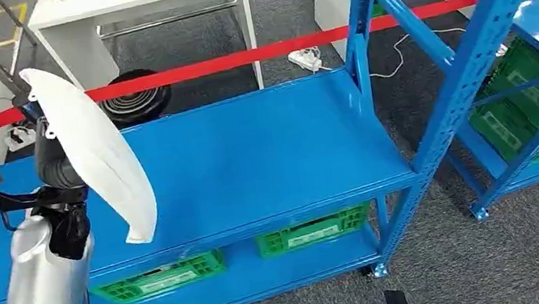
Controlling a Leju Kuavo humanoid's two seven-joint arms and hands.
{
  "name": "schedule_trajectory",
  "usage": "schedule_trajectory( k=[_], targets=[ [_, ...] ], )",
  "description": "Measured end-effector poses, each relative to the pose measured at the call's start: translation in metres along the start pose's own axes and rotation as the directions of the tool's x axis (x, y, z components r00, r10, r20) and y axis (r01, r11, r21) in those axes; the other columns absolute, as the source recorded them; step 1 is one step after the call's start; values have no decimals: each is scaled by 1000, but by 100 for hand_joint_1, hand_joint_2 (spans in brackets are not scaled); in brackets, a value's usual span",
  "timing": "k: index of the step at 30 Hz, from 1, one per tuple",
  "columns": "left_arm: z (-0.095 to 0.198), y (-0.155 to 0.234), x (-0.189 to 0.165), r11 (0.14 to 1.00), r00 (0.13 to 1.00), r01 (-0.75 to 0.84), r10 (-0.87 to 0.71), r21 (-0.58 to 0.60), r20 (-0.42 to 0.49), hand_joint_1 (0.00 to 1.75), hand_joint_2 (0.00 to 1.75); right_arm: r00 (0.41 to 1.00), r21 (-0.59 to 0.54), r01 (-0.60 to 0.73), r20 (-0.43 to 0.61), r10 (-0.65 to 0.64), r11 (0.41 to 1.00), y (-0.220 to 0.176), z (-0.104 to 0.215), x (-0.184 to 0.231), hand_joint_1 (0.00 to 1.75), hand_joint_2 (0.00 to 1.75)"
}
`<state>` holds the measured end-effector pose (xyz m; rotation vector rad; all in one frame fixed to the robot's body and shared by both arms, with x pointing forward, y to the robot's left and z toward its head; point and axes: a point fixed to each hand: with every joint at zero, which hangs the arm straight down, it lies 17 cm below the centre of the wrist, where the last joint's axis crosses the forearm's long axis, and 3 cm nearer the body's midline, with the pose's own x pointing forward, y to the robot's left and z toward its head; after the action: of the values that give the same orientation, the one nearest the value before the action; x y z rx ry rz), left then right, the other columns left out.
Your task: Take the parts from the cabinet and place them on the table.
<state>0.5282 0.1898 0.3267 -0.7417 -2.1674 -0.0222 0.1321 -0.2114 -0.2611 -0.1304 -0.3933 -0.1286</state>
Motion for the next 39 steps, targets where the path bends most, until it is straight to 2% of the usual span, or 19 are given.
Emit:
schedule_trajectory(
  k=[9, 21, 39],
  targets=[
    [14, 0, -16, 999, 998, 43, -43, -11, -43, 175, 175, 1000, 12, -3, -11, 3, 1000, 2, 1, -3, 0, 175],
    [8, -17, -17, 997, 998, 43, -45, -56, -41, 175, 175, 998, 2, 3, -56, -3, 1000, -2, 2, -17, 0, 175],
    [22, -6, -23, 997, 995, 49, -54, -65, -80, 175, 175, 1000, 33, 1, -22, 0, 999, 2, 2, -10, 0, 175]
  ],
)
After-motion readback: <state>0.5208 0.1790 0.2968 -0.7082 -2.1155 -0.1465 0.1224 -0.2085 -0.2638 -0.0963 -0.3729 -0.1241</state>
